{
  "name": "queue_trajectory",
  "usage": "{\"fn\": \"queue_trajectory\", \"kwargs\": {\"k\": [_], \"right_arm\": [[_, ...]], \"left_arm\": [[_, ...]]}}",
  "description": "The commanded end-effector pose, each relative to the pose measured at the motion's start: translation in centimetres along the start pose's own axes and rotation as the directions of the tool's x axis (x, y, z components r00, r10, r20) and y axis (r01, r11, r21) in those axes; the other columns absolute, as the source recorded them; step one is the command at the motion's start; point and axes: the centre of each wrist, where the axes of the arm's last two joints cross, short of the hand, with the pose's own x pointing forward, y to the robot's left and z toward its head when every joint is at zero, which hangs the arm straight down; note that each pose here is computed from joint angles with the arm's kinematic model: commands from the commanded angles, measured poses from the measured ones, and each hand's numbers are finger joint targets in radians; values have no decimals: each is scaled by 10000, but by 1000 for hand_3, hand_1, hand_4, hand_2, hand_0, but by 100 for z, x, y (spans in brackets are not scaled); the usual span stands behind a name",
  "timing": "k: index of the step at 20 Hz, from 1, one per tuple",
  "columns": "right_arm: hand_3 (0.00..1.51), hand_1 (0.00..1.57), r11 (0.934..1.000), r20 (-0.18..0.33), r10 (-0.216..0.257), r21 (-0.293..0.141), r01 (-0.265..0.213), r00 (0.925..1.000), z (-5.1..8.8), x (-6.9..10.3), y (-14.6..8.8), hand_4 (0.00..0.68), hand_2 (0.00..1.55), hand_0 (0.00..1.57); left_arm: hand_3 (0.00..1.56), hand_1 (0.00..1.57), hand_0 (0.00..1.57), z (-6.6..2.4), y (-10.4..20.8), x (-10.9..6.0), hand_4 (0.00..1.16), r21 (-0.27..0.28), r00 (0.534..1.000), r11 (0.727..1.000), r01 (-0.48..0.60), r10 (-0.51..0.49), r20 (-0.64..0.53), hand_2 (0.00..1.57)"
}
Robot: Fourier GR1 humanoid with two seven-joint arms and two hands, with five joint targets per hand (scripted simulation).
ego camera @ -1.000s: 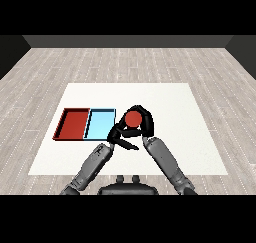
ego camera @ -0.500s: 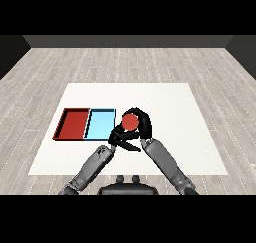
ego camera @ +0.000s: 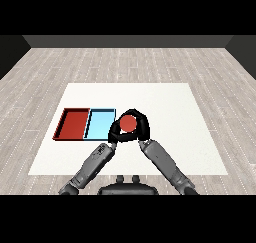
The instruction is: Pick the red can and put it in the red box
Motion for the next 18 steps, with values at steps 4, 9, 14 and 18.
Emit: {"fn": "queue_trajectory", "kwargs": {"k": [4, 9, 14, 18], "right_arm": [[1400, 1571, 10000, -22, -64, 0, 64, 10000, -13, -114, 107, 635, 1470, 1571], [1397, 1571, 9999, -13, -78, -114, 78, 10000, -47, -83, -13, 637, 1464, 1571], [0, 0, 9966, -913, 769, 354, -740, 9928, 130, -42, 69, 0, 0, 0], [0, 0, 9941, -948, 871, 734, -803, 9917, 19, -51, 4, 0, 0, 0]], "left_arm": [[1498, 1571, 1571, 63, -108, 194, 1123, -248, 9999, 9996, -126, 125, -21, 1571], [1493, 1571, 1571, -27, 6, -88, 1130, -43, 9996, 9999, -158, 159, 214, 1571], [1499, 1571, 1571, -30, -92, 26, 1127, 98, 9989, 9999, -51, 46, 464, 1571], [1499, 1571, 1571, -26, -98, 21, 1127, 97, 9989, 9999, -52, 47, 470, 1571]]}}
